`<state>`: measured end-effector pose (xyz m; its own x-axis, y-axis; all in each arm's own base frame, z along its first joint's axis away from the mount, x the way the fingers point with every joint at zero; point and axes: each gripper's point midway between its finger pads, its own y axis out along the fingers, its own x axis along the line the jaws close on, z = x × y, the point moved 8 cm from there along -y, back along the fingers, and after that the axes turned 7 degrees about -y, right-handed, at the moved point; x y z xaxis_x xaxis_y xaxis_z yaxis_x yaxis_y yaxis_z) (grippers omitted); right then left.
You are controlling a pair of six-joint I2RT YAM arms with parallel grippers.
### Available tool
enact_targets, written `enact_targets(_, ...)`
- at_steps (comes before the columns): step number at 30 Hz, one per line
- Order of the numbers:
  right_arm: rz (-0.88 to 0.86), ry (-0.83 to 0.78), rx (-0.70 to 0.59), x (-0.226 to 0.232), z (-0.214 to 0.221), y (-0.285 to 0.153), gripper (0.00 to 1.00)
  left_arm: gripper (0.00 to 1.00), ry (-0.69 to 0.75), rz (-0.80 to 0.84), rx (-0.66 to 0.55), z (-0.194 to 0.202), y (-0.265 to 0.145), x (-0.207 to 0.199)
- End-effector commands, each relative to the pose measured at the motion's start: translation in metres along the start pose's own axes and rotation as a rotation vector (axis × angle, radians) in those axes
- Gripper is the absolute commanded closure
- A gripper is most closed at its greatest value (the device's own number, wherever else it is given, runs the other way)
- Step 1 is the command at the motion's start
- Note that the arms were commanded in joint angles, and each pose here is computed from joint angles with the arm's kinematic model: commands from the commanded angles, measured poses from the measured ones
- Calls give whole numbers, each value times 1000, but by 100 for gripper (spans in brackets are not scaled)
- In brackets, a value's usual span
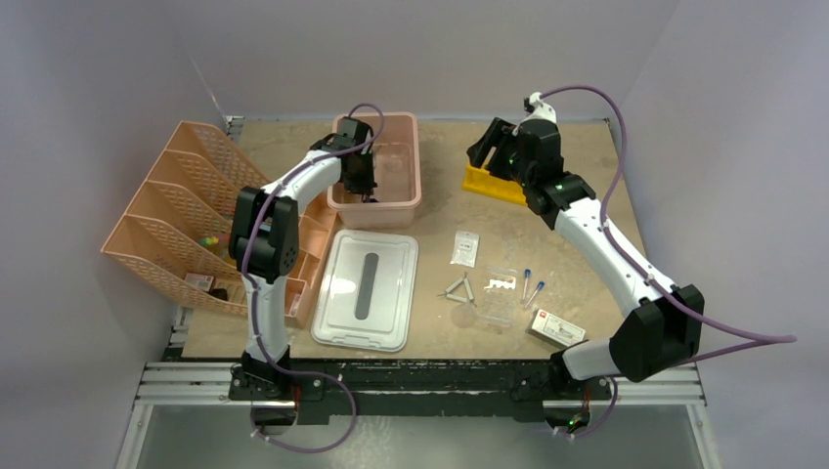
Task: Organize the chemistry lab equipment
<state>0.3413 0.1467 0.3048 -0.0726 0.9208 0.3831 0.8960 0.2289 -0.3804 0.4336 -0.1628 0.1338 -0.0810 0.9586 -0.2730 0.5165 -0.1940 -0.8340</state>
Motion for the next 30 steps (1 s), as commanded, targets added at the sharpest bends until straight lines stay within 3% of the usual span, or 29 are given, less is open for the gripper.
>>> enact_targets(1,1,27,-48,2,-12,-13,31,100,-32,22,17,-6,-24,-10)
enact_targets(9,-10,36,-30,2,-8,-12,31,98,-46,-13,63,0,-23,-6)
enact_targets(14,-4,31,-28,1,-7,-13,32,78,-46,-31,27,-9,-24,-7)
enact_targets(23,31,-51,39,-9,6,-19,30,62,-26,11,-166,-50,-79,-24)
enact_targets(30,22,-267,243,-29,44,-20,28,55,0,140,-319,-57,-132,-35)
